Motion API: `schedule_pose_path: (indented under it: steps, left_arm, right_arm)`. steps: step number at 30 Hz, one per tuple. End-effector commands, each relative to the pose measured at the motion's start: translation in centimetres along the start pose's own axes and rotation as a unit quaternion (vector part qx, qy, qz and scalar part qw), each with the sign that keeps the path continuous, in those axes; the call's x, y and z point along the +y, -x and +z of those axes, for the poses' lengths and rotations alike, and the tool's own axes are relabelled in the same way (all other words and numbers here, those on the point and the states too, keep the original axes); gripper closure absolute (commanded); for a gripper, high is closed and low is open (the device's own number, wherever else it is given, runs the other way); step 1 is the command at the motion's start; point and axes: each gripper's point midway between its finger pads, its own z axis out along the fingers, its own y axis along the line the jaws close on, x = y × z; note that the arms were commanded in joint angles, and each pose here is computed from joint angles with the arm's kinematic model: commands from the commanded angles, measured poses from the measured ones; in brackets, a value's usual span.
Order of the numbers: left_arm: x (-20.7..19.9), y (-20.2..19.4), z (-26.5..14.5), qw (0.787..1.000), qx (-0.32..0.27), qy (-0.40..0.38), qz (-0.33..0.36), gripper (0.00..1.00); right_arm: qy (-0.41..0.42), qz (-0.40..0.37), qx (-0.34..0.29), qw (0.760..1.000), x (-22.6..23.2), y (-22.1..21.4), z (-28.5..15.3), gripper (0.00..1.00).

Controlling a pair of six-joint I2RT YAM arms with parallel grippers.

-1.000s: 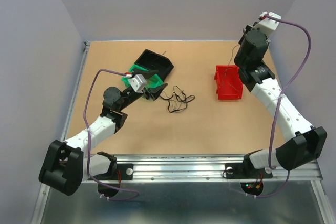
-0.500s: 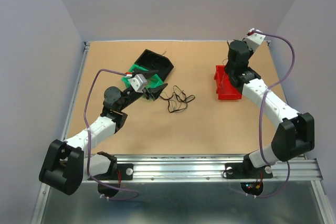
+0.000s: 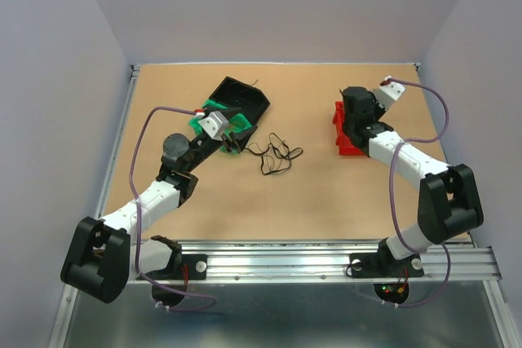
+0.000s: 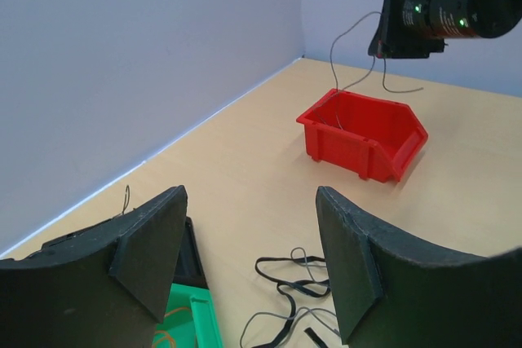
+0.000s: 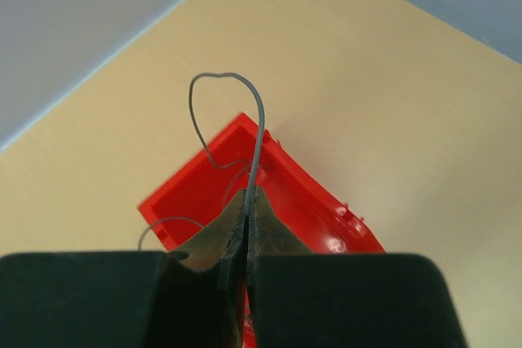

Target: Untangle the cables

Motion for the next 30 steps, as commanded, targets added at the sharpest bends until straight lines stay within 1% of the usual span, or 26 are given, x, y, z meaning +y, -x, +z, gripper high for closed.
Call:
schedule_pose_path:
  steps: [1,9,14,16,17,19,21,23,24,26,28,29,30]
  left_arm:
    - [0.6,3.0,0.4,0.999,-0.039,0.009,0.025,0.25]
    - [0.7,3.2,0.4,0.999,-0.039,0.011,0.024,0.25]
    - [0.6,3.2,0.4,0.999,-0.040,0.010,0.024,0.25]
    - [0.7,3.2,0.4,0.999,-0.039,0.010,0.024,0.25]
    - [0.6,3.3,0.4,0.999,-0.040,0.009,0.024,0.25]
    - [0.5,3.2,0.4,0.999,-0.039,0.008,0.022,0.25]
    - [0.6,3.3,0.4,0.999,-0.040,0.008,0.024,0.25]
    - [0.5,3.1,0.4,0.999,-0.038,0.007,0.022,0.25]
    - [0.5,3.1,0.5,0.999,-0.038,0.007,0.022,0.25]
    - [0.5,3.1,0.5,0.999,-0.036,0.006,0.022,0.25]
    - [0.5,3.0,0.5,0.999,-0.035,0.005,0.021,0.25]
    - [0.5,3.1,0.5,0.999,-0.036,0.005,0.021,0.25]
    - [0.4,3.0,0.5,0.999,-0.035,0.003,0.021,0.25]
  right_arm:
    - [-0.039,0.037,0.009,0.998,-2.7,-1.6,-0.5,0.99]
    - [0.002,0.022,0.111,0.994,-0.4,-7.3,-0.3,0.99]
    - [-0.017,0.015,0.150,0.988,-0.4,-10.0,0.4,0.99]
    - [-0.013,0.027,0.188,0.982,-0.7,-11.3,1.2,0.99]
    - [0.003,0.035,0.218,0.975,-0.2,-12.1,1.2,0.99]
    - [-0.001,0.038,0.230,0.973,-0.9,-12.0,2.4,0.99]
    - [0.011,0.023,0.236,0.971,-0.7,-11.8,2.8,0.99]
    - [0.032,0.014,0.250,0.968,0.3,-11.6,3.4,0.99]
    - [0.059,0.004,0.278,0.959,1.0,-12.4,3.1,0.99]
    - [0.081,-0.005,0.303,0.950,1.4,-13.1,3.6,1.00]
    - [0.139,-0.028,0.349,0.926,3.2,-14.9,3.0,0.99]
    - [0.165,-0.054,0.360,0.917,3.5,-15.4,2.7,0.99]
    - [0.177,-0.061,0.370,0.910,3.7,-15.9,2.4,0.99]
